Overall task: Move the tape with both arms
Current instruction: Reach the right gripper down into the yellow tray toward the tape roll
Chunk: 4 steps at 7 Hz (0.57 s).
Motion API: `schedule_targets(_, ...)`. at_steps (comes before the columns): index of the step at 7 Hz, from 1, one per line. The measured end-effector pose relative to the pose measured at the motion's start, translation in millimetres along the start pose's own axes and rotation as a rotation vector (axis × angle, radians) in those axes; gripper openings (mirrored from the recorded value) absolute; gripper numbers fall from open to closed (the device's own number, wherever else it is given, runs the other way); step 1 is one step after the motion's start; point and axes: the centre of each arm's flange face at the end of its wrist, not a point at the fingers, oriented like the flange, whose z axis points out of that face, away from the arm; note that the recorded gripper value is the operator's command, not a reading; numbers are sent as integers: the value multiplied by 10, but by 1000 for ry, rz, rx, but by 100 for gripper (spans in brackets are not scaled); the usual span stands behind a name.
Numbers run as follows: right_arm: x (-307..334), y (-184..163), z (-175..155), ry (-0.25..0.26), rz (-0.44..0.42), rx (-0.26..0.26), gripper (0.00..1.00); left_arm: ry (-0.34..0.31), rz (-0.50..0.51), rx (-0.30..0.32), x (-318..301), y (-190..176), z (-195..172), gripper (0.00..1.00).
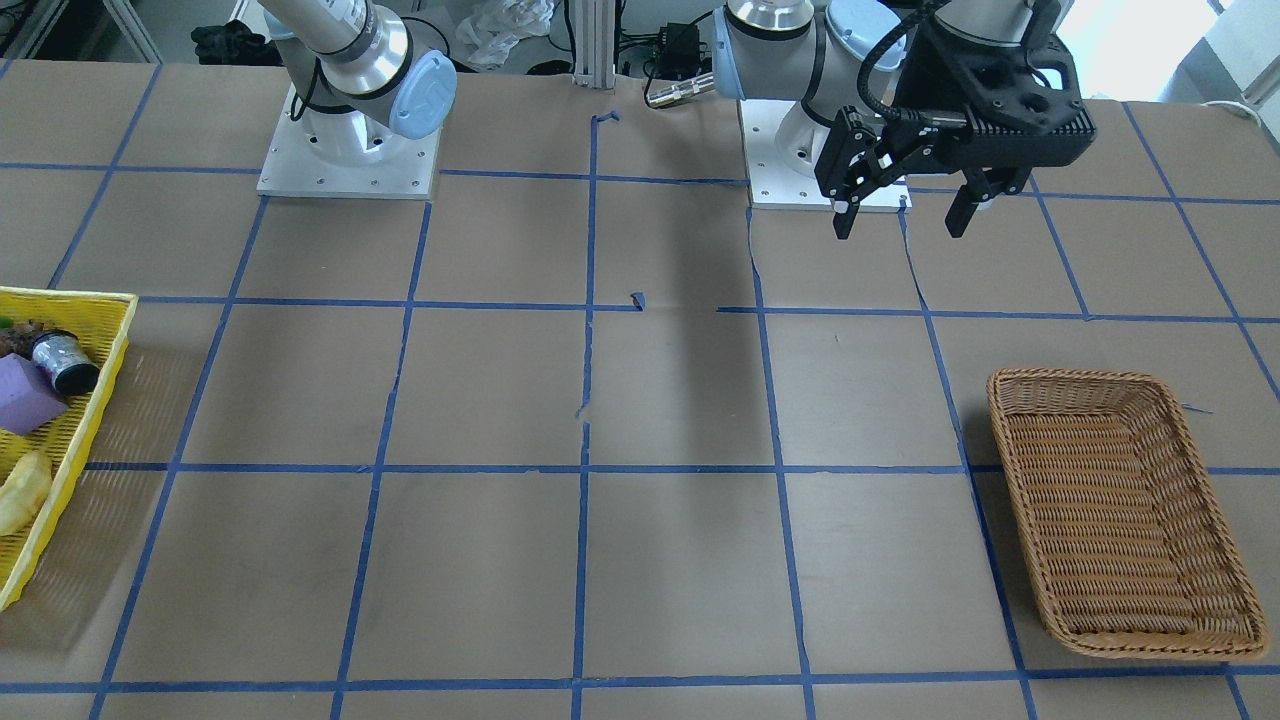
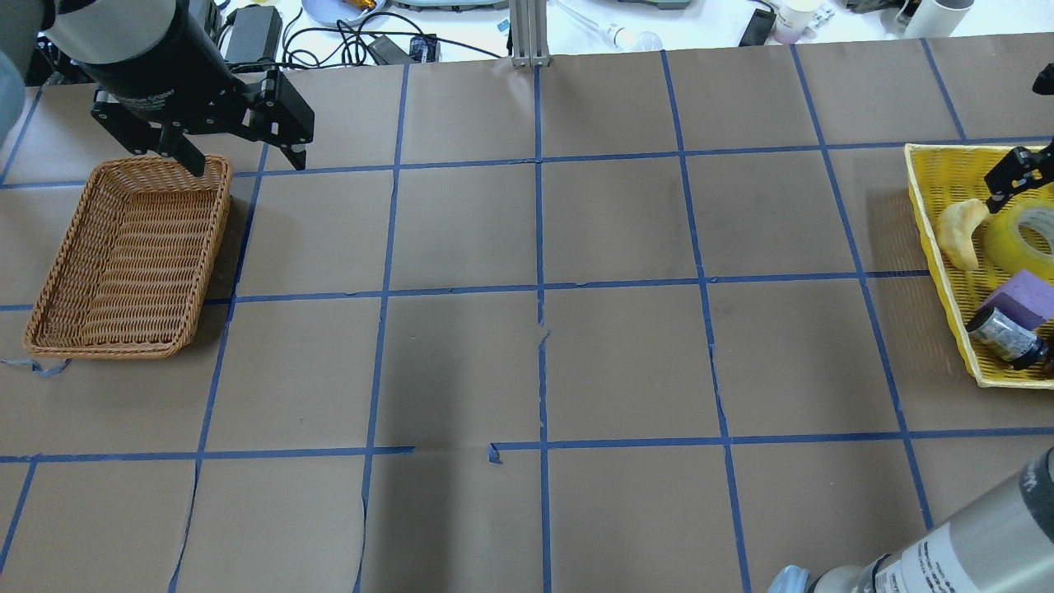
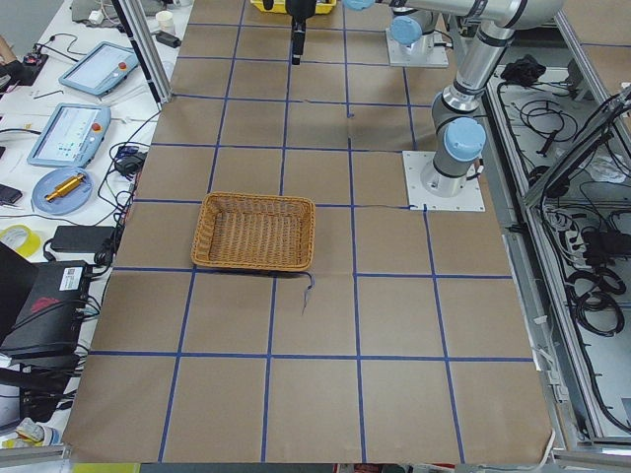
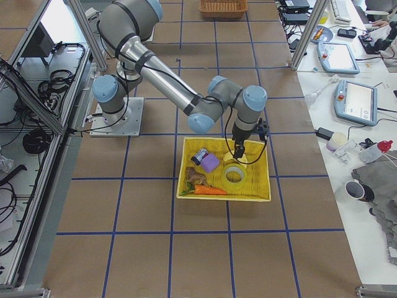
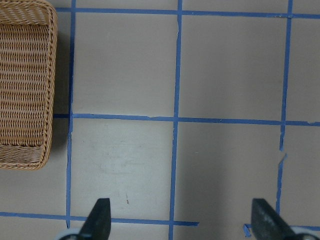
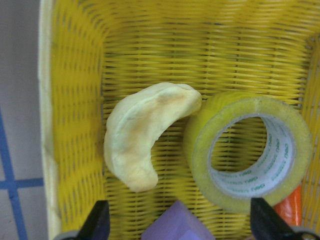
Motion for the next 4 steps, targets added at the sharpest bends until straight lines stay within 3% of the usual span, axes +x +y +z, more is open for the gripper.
schedule_targets(1, 89, -34, 249, 3, 7, 1, 100, 0, -1, 0, -3, -1, 0, 100)
schedule_targets(2, 112, -39, 446, -1, 11, -8, 93, 0, -1, 0, -7, -2, 0, 100)
schedule_targets(4, 85, -2, 656, -11, 14, -30, 29, -1, -2, 1, -8, -4, -4, 100)
